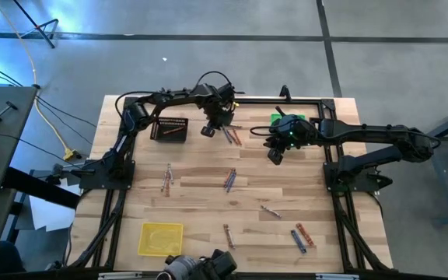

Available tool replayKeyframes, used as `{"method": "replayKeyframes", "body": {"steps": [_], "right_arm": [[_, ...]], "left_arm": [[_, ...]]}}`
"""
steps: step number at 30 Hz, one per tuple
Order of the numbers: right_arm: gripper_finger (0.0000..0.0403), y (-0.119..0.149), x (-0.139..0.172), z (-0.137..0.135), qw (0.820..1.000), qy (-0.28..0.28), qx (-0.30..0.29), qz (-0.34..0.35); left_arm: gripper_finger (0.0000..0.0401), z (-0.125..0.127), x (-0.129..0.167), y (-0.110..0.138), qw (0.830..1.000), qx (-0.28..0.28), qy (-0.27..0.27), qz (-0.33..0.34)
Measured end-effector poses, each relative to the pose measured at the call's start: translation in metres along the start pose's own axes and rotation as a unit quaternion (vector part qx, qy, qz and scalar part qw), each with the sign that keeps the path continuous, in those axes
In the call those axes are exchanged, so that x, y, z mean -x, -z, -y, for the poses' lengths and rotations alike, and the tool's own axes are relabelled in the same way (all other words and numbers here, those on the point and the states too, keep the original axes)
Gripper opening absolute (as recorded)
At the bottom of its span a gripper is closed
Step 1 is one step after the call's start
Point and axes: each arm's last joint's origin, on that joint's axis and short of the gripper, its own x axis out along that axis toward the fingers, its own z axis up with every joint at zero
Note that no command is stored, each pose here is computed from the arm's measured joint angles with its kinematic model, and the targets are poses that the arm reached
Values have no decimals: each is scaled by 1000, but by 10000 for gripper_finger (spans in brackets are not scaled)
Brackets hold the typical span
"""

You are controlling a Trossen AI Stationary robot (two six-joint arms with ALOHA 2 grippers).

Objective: Sort crayons
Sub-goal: Put the blue crayon into the yellow bin

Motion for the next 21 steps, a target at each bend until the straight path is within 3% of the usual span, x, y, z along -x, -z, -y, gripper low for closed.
{"method": "replayKeyframes", "body": {"steps": [13,21], "right_arm": [[89,0,0,0,1000,0,1,-2],[89,0,0,0,1000,1,0,-2]], "left_arm": [[61,1,-1,-1,997,-77,-9,-26],[29,0,-1,0,989,-142,-18,-44]]}}
